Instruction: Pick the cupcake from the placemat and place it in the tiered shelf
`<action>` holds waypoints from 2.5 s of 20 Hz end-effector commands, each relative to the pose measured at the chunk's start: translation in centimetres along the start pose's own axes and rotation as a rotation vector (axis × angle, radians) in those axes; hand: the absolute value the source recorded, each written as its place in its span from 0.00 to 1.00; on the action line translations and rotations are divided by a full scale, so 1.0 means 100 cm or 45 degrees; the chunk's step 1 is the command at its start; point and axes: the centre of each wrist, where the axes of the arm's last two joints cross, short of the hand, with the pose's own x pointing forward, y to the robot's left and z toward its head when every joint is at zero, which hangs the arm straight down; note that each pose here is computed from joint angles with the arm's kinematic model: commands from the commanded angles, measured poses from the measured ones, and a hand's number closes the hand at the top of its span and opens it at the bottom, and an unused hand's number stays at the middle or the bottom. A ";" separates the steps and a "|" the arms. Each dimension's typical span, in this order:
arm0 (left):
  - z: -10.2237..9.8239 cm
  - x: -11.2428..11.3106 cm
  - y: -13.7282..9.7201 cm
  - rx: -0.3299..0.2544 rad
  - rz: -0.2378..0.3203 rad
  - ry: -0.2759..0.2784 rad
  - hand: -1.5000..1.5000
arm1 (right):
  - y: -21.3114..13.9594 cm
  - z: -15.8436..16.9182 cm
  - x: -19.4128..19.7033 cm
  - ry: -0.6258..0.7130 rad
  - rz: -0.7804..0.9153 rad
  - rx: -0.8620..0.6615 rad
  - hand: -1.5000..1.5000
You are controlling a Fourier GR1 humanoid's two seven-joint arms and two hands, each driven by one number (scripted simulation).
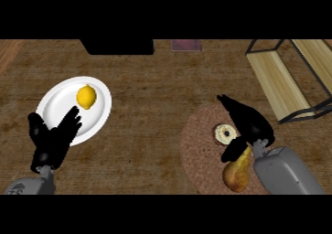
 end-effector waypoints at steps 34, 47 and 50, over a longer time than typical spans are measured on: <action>0.005 0.000 0.004 0.021 0.006 0.009 0.50 | 0.007 -0.055 -0.019 0.375 -0.381 -0.306 1.00; -0.001 0.010 -0.017 -0.078 -0.058 -0.010 0.50 | -0.166 -0.055 0.055 1.059 -0.632 -1.359 1.00; -0.001 0.011 -0.020 -0.080 -0.046 -0.004 0.50 | -0.193 -0.049 0.078 1.156 -0.590 -1.483 1.00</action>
